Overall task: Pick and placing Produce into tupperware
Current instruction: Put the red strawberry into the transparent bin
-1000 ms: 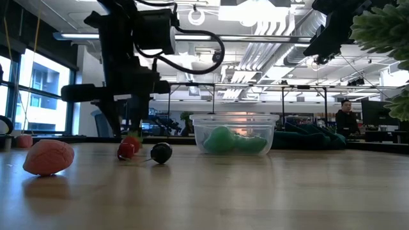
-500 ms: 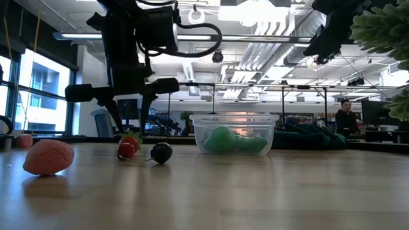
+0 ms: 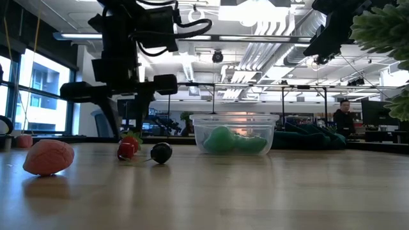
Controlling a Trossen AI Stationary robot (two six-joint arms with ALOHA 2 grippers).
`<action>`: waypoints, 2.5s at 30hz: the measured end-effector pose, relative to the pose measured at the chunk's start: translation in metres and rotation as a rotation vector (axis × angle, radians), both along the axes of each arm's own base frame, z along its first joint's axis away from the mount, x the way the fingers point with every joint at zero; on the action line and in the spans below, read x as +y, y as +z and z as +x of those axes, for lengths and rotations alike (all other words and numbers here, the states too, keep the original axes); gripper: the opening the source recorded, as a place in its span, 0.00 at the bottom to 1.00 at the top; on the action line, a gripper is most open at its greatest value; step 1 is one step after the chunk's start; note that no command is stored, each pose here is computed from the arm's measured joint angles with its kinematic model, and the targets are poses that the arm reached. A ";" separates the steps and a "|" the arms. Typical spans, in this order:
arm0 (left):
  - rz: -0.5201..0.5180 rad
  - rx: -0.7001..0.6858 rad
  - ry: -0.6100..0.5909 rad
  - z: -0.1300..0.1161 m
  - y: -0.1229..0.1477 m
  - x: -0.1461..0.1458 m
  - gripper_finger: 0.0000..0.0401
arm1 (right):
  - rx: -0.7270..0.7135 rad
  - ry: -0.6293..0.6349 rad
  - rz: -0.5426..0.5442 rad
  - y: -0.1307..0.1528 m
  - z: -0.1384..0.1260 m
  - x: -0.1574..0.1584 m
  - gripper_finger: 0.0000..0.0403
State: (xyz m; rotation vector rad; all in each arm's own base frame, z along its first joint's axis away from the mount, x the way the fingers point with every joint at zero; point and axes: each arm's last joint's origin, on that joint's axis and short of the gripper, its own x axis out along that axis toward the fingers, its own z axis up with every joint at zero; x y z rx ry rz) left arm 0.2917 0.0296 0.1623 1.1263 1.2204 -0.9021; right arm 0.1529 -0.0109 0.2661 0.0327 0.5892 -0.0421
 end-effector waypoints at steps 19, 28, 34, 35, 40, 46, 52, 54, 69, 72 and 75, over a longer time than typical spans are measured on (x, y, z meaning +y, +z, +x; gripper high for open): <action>-0.090 -0.053 -0.119 0.007 -0.002 -0.013 0.37 | 0.000 0.000 0.000 0.000 0.000 0.000 0.06; -0.006 0.014 -0.100 0.010 -0.019 -0.013 0.37 | 0.002 0.000 0.000 0.000 0.000 0.000 0.06; 0.070 0.008 -0.072 0.011 -0.015 -0.011 0.37 | 0.006 0.000 0.000 -0.001 0.000 0.000 0.06; 0.072 0.006 -0.048 0.012 -0.013 -0.011 0.37 | 0.003 0.000 0.000 0.000 0.000 0.000 0.06; 0.052 0.013 0.144 0.013 -0.006 -0.010 0.37 | 0.005 0.000 0.000 -0.001 0.000 0.000 0.06; 0.032 0.021 0.277 0.013 -0.003 -0.010 0.37 | 0.004 0.000 0.000 0.000 0.000 0.000 0.06; 0.037 0.050 0.335 0.009 -0.004 -0.010 0.37 | 0.004 0.000 0.001 0.000 0.000 0.000 0.06; 0.050 0.038 0.366 0.010 -0.004 -0.010 0.37 | 0.004 0.000 0.000 0.000 0.000 0.000 0.06; 0.040 -0.034 0.409 0.016 -0.003 -0.009 0.37 | 0.004 0.000 0.000 0.000 0.000 0.000 0.06; 0.036 -0.066 0.410 0.019 -0.002 -0.009 0.37 | 0.004 0.000 0.000 0.000 0.000 0.000 0.06; 0.026 -0.075 0.414 0.020 -0.002 -0.009 0.37 | 0.004 0.000 0.000 0.000 0.000 0.000 0.06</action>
